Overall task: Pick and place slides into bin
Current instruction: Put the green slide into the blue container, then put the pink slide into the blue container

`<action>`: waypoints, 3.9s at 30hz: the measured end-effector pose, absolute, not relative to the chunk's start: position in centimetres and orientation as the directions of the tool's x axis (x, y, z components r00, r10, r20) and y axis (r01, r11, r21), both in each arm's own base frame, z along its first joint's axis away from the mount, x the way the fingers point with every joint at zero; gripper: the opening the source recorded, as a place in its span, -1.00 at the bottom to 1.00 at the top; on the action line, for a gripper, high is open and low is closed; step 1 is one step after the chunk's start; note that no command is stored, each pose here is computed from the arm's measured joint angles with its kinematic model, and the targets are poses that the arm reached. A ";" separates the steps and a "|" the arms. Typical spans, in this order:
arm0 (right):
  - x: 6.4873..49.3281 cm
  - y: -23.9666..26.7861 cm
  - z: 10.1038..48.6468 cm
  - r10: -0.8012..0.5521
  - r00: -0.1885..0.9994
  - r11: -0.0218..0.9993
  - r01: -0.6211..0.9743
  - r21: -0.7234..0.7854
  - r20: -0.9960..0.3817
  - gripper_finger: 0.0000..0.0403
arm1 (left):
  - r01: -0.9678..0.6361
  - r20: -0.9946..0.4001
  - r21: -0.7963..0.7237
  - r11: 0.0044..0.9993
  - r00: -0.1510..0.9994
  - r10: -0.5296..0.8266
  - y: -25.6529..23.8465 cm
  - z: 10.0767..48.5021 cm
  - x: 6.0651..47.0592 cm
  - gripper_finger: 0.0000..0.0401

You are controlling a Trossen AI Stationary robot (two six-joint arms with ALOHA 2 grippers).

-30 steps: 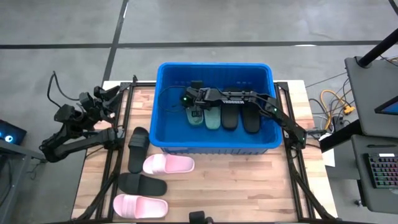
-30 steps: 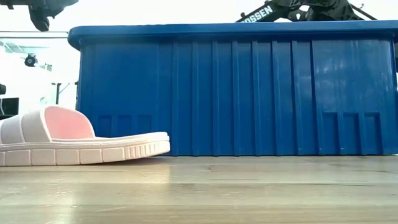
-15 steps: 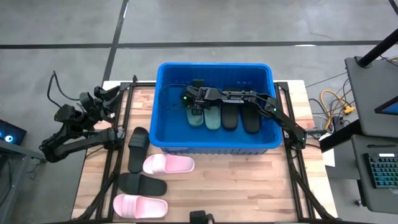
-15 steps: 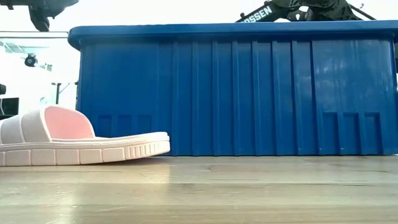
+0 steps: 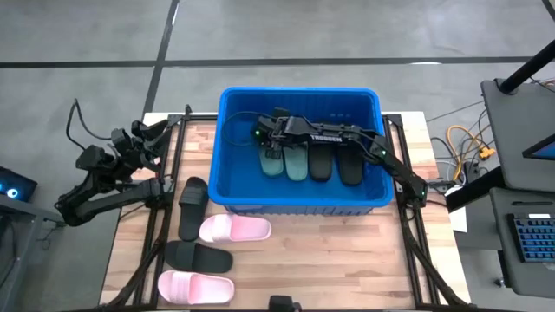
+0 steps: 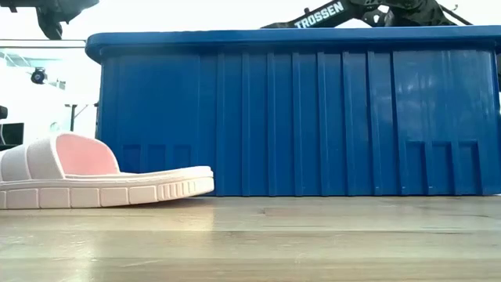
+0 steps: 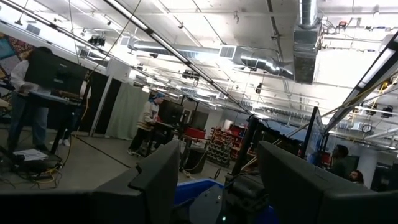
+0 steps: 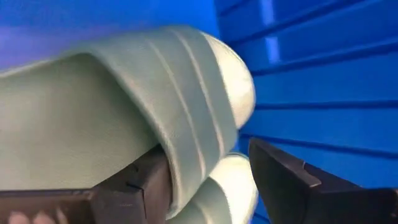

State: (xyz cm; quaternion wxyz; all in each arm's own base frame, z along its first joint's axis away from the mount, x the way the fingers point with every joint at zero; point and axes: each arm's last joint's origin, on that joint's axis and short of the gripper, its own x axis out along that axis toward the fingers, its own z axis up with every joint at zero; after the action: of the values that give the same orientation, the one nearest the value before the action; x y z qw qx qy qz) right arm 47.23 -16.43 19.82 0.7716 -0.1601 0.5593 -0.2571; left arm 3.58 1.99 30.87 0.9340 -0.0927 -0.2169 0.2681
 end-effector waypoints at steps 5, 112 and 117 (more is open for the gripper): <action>47.3 -16.4 20.1 -0.519 0.281 0.854 0.202 -0.479 -0.807 -0.03 | -0.462 0.351 -0.288 0.839 0.764 0.542 2.0 30.8 3.6 0.00; 20.2 -1.2 37.5 0.098 0.982 0.958 -0.137 0.252 0.160 -0.67 | 0.265 0.358 -0.571 0.777 0.932 -0.055 2.0 38.9 9.6 0.00; 20.3 -1.2 37.5 0.098 0.983 0.960 -0.134 0.247 0.154 -0.67 | 0.115 0.125 -0.704 0.700 0.991 -0.037 1.8 39.7 9.0 0.00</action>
State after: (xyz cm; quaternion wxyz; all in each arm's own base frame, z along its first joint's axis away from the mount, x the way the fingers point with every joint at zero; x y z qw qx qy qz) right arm 20.27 -1.21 37.46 0.9874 0.1291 -0.0702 0.0589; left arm 9.04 1.79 39.68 0.9207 -0.3848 -0.0509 -0.0412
